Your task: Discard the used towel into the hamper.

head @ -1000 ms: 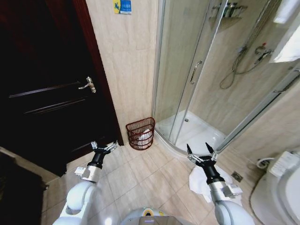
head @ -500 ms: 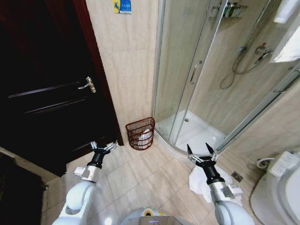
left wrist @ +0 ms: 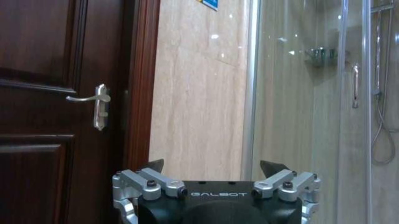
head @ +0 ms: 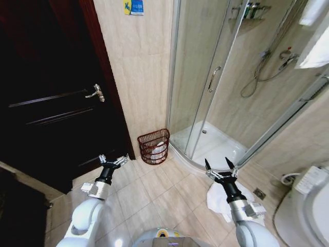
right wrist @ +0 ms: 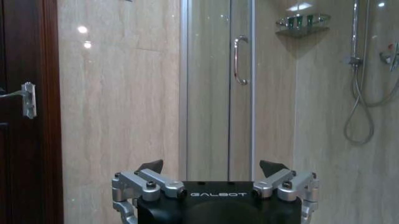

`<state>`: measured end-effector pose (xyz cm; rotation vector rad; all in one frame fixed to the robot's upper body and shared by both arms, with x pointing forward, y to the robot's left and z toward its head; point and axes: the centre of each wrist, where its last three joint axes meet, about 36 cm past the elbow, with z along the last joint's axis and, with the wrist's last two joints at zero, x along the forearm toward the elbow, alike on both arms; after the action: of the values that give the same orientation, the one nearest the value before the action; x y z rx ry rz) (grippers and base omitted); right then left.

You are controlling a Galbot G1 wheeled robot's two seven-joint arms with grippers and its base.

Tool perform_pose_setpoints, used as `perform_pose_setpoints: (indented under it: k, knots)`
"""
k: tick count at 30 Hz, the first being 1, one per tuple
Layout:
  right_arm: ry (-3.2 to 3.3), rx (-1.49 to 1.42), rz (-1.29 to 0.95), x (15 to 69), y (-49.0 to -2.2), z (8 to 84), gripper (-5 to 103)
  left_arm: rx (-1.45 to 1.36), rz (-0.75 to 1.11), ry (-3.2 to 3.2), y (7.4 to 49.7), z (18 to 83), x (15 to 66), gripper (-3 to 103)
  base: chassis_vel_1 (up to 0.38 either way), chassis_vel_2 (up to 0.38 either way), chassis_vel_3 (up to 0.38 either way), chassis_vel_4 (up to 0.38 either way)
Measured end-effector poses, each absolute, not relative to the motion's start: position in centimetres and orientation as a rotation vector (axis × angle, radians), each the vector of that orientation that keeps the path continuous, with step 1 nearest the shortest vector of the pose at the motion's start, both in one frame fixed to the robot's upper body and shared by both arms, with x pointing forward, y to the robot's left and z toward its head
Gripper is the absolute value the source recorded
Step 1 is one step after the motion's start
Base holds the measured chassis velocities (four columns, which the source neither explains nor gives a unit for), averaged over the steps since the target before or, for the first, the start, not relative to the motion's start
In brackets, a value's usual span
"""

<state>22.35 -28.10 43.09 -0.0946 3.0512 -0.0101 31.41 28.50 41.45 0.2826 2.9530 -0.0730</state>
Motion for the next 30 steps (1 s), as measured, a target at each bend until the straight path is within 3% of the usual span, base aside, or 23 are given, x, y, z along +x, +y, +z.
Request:
perform_pose_setpoints:
  k: [30]
  knots:
    - [3.059,-0.094,-0.014,22.33,-28.25,42.72,100,0.285,-0.069,2.949,28.52,41.16,31.39,100,-0.023,-0.023,0.023,0.022]
